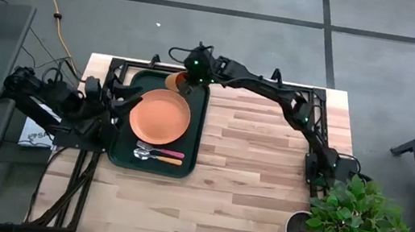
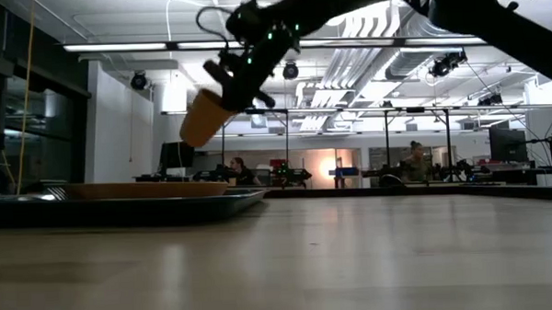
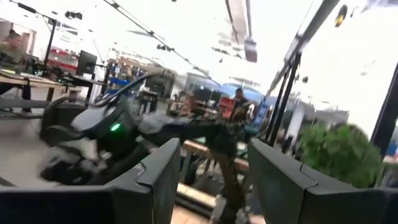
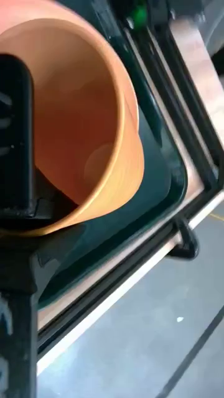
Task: Pick and place plate/cup/fork/spoon on tray
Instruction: Put the orange cup on the black serving tray to the top right of the orange plate
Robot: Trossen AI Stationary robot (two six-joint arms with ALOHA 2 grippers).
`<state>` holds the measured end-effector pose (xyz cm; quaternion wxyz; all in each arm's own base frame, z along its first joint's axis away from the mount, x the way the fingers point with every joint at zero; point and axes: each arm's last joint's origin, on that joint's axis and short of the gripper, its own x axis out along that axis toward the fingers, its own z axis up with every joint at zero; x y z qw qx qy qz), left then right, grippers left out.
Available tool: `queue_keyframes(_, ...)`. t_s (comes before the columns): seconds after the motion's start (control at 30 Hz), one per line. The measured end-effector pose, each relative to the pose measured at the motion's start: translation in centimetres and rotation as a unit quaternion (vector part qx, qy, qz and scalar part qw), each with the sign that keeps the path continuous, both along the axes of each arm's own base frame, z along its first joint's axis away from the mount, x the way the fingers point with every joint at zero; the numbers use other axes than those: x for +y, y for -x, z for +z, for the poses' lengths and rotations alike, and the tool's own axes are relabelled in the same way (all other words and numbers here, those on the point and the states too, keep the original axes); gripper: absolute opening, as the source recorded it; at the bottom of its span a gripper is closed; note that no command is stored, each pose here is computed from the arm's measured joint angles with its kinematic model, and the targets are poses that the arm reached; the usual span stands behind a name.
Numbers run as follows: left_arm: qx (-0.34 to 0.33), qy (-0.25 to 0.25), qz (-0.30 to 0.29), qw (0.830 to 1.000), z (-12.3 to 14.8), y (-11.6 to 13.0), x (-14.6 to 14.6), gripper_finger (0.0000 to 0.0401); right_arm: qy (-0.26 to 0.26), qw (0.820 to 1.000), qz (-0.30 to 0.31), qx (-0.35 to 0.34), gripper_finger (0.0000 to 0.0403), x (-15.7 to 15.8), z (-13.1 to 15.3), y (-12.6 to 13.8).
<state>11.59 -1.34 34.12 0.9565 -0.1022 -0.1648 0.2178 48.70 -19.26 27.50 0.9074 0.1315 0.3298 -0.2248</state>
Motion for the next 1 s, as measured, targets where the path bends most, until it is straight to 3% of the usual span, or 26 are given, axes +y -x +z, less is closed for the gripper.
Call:
queue_keyframes(0.17,-0.037,0.031,-0.008,0.999,0.4,0.2,0.1,0.0172,-0.016,0.999,-0.039,-0.020,0.0000,-2.5,-3.0,-0.7)
queue_keyframes(0.33,-0.048,0.049,-0.010,0.998,0.5,0.2,0.1,0.0172,-0.028,0.998,-0.044,0.040,0.0000,-3.5,-4.7,0.2)
queue_keyframes(0.43,-0.029,0.051,0.030,0.998,0.2,-0.1,0.2,0.0172,-0.022,0.997,-0.019,0.077,0.0000,-3.5,-3.8,1.3)
queue_keyframes(0.6,0.079,0.015,0.121,0.989,-0.4,-2.8,0.3,0.0172,-0.008,0.996,0.015,0.090,0.0000,-2.4,0.5,3.3)
queue_keyframes(0.73,0.211,0.005,0.181,0.961,-0.2,-4.6,1.2,0.0172,-0.002,0.996,0.008,0.085,0.0000,-1.9,2.6,4.4)
queue_keyframes(0.87,0.312,0.055,0.202,0.927,-1.1,-6.4,2.9,0.0176,0.010,0.997,-0.024,0.079,0.0000,-1.7,3.6,4.9)
queue_keyframes(1.0,0.332,0.124,0.207,0.912,-2.7,-7.9,4.7,0.0198,0.012,0.996,-0.019,0.086,0.0000,-0.6,3.2,4.2)
